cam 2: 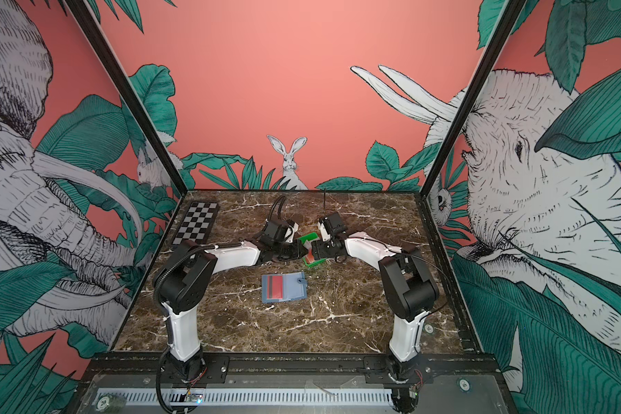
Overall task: Insert credit cards into a card holder
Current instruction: Pick up the credit card from the storage box.
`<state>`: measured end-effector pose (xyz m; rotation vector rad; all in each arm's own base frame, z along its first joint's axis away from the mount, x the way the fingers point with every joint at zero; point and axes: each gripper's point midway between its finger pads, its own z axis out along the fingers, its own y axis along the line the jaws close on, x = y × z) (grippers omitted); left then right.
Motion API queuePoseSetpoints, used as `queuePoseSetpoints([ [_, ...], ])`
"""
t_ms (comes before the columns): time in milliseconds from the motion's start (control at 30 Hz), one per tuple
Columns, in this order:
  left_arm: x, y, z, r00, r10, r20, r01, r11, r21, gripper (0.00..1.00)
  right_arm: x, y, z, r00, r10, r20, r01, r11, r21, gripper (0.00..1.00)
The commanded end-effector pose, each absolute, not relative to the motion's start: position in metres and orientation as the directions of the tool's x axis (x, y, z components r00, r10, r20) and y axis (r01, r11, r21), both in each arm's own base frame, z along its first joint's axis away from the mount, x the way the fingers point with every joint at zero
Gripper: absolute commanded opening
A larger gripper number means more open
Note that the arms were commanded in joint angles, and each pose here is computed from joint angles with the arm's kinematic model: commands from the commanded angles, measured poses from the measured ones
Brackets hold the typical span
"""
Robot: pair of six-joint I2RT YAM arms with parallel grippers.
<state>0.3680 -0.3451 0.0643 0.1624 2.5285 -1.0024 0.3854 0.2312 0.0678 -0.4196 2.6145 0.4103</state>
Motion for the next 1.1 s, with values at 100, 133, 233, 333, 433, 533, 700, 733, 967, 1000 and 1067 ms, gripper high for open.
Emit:
queuePoseSetpoints([
  [100,0.361,-0.342,0.044,-0.931,-0.013,-0.365,0.225,0.766,-0.603,0.16,0.387,0.226,0.084,-0.833,-0.212,-0.511,-0.358,0.911,0.207,0.76],
  [133,0.361,-0.342,0.043,-0.933,-0.012,-0.360,0.222,0.767,-0.602,0.17,0.385,0.226,0.084,-0.833,-0.213,-0.510,-0.359,0.910,0.206,0.76],
  [233,0.360,-0.343,0.041,-0.935,-0.010,-0.355,0.221,0.766,-0.604,0.17,0.384,0.225,0.086,-0.832,-0.212,-0.513,-0.359,0.911,0.206,0.76],
  [333,0.360,-0.343,0.040,-0.936,-0.010,-0.352,0.219,0.766,-0.605,0.17,0.382,0.225,0.090,-0.828,-0.209,-0.520,-0.362,0.907,0.213,0.75],
  [433,0.359,-0.342,0.041,-0.936,-0.010,-0.352,0.220,0.766,-0.604,0.17,0.380,0.229,0.096,-0.825,-0.201,-0.528,-0.371,0.897,0.239,0.71],
  [533,0.359,-0.343,0.042,-0.935,-0.009,-0.354,0.222,0.765,-0.604,0.17,0.378,0.235,0.100,-0.823,-0.194,-0.533,-0.385,0.881,0.274,0.63],
  [700,0.359,-0.342,0.042,-0.935,-0.010,-0.355,0.221,0.766,-0.604,0.17,0.376,0.245,0.102,-0.817,-0.180,-0.547,-0.407,0.854,0.326,0.44],
  [733,0.359,-0.342,0.042,-0.935,-0.010,-0.355,0.221,0.766,-0.604,0.17,0.376,0.247,0.101,-0.820,-0.178,-0.544,-0.407,0.850,0.335,0.41],
  [967,0.359,-0.342,0.042,-0.935,-0.009,-0.356,0.222,0.766,-0.603,0.17,0.379,0.255,0.097,-0.827,-0.169,-0.536,-0.409,0.834,0.369,0.28],
  [1000,0.359,-0.342,0.042,-0.934,-0.009,-0.356,0.222,0.765,-0.604,0.17,0.378,0.257,0.096,-0.829,-0.168,-0.533,-0.409,0.832,0.375,0.26],
  [1067,0.359,-0.342,0.043,-0.934,-0.011,-0.357,0.222,0.765,-0.605,0.17,0.378,0.259,0.094,-0.832,-0.168,-0.529,-0.410,0.828,0.382,0.24],
])
